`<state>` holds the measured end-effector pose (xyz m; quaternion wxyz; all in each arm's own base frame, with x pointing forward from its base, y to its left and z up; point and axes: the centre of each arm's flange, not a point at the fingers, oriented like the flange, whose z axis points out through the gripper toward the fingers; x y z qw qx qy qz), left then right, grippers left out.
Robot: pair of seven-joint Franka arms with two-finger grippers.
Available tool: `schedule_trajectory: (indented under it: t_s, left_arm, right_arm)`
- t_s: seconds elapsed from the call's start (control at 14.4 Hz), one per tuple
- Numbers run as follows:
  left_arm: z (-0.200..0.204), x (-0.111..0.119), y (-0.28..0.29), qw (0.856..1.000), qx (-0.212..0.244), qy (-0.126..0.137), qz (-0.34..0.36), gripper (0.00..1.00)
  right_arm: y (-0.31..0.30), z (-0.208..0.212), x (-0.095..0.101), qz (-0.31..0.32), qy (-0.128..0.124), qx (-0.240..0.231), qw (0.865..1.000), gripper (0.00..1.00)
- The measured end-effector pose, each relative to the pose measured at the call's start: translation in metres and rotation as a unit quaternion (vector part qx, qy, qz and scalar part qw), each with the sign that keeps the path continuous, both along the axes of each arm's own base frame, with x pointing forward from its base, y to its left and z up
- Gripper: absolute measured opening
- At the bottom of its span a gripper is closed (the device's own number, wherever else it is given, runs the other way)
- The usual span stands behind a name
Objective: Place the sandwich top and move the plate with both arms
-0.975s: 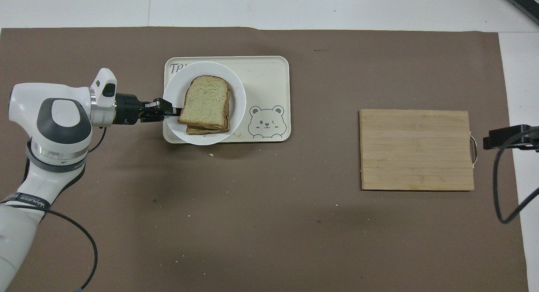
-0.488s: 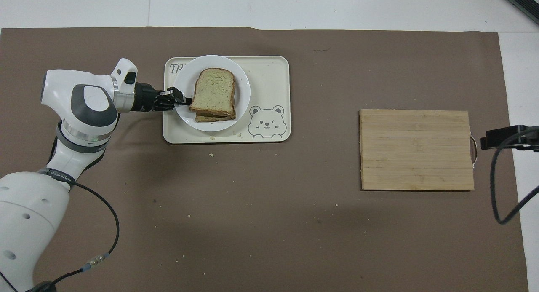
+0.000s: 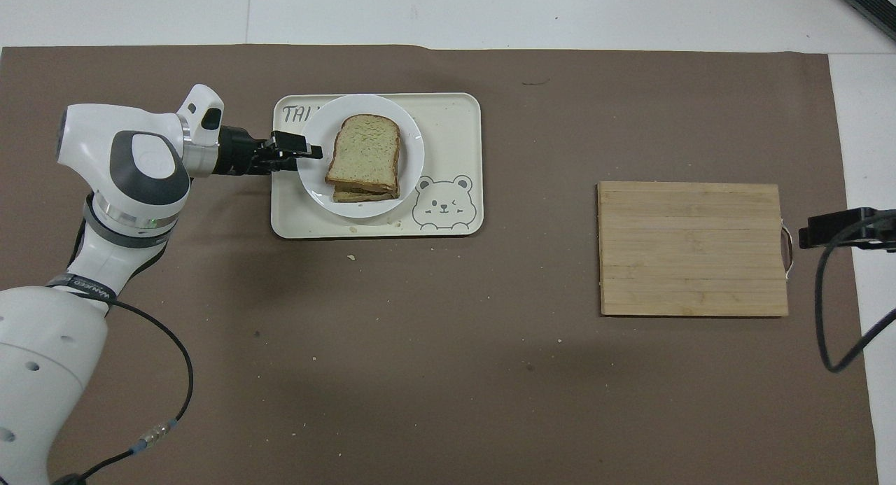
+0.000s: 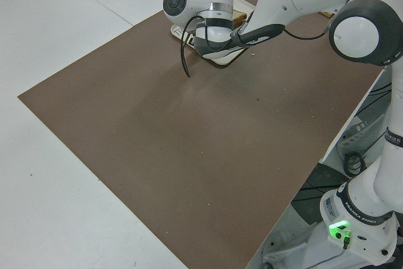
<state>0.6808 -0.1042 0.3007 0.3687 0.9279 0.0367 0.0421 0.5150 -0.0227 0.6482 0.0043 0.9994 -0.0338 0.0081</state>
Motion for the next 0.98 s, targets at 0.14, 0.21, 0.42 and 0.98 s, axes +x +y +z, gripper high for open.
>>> schedule_trajectory:
  t_s: [0.14, 0.21, 0.42, 0.98]
  left_arm:
    - [0.036, 0.0, 0.013, 0.999, 0.035, -0.007, -0.004, 1.0]
    - [0.055, -0.002, 0.021, 0.998, 0.062, -0.006, -0.005, 1.0]
    - [0.105, -0.015, 0.04, 0.986, 0.167, 0.013, -0.014, 1.0]
    - [0.232, -0.064, 0.067, 0.94, 0.339, -0.006, -0.045, 1.0]
  right_arm:
    - [0.0, 0.0, 0.0, 0.0, 0.0, 0.0, 1.0, 1.0]
    - [0.0, 0.0, 0.0, 0.0, 0.0, 0.0, 1.0, 1.0]
    - [0.0, 0.0, 0.0, 0.009, 0.0, 0.0, 1.0, 1.0]
    - [0.0, 0.0, 0.0, 0.019, -0.001, 0.0, 1.0, 1.0]
